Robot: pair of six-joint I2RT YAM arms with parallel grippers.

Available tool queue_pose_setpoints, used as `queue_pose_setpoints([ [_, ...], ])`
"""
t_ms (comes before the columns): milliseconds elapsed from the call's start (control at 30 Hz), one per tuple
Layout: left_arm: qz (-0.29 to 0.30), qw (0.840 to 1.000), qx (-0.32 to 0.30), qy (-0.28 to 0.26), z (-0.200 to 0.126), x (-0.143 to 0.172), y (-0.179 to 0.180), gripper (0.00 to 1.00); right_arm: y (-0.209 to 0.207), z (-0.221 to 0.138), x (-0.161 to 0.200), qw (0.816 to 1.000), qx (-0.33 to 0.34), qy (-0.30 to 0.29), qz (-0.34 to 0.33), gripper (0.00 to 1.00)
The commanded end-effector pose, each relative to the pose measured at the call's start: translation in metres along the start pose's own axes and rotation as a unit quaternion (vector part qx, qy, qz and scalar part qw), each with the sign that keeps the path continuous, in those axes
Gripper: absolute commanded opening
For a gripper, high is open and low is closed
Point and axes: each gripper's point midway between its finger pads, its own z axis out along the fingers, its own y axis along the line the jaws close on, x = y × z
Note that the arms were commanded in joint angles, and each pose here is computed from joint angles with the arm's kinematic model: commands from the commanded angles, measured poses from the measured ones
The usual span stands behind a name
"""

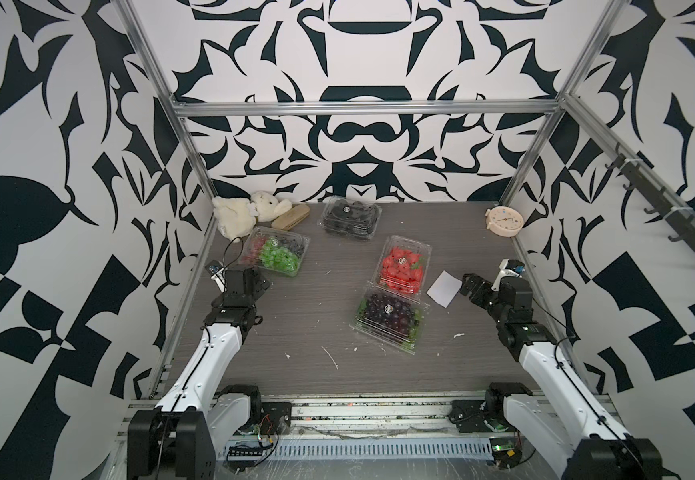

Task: Label fruit boxes
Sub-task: Reset both arms

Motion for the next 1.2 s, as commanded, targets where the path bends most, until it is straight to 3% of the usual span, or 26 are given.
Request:
queue_pose_setpoints([
  [0,0.055,0.995,-0.030,-0.077,0.008,-0.029,0.002,1.00,-0.011,0.006,-0.021,0.992,0.054,-0.079,-0.082,1.00],
  [67,0.095,0.991,-0.035,-0.087,0.022,-0.030,-0.004,1.00,-0.012,0.011,-0.020,0.985,0.077,-0.083,-0.127,1.00],
  [200,0.146,0.984,-0.035,-0.096,0.053,-0.018,-0.012,1.00,-0.015,0.025,-0.022,0.976,0.091,-0.119,-0.155,0.99],
  [333,0.171,0.975,0.042,-0.136,0.058,-0.015,-0.034,1.00,-0.009,0.044,-0.020,0.970,0.077,-0.139,-0.184,1.00],
  [567,0.171,0.959,0.105,-0.202,0.062,-0.001,-0.035,1.00,-0.008,0.073,0.013,0.967,0.038,-0.142,-0.207,0.99],
  [633,0.169,0.966,0.098,-0.170,0.067,0.002,-0.033,1.00,-0.003,0.075,0.012,0.966,0.027,-0.143,-0.214,1.00],
  [700,0.158,0.971,0.094,-0.150,0.073,0.000,-0.032,1.00,-0.007,0.086,0.013,0.970,0.050,-0.104,-0.213,1.00],
  [833,0.162,0.973,0.084,-0.144,0.079,-0.001,-0.031,1.00,-0.014,0.089,0.011,0.970,0.078,-0.096,-0.210,0.93],
  [867,0.161,0.973,0.085,-0.145,0.078,-0.001,-0.031,1.00,-0.014,0.088,0.009,0.970,0.078,-0.100,-0.207,1.00],
  [1167,0.162,0.972,0.085,-0.147,0.078,-0.001,-0.031,1.00,-0.004,0.094,0.015,0.969,0.050,-0.083,-0.227,1.00],
])
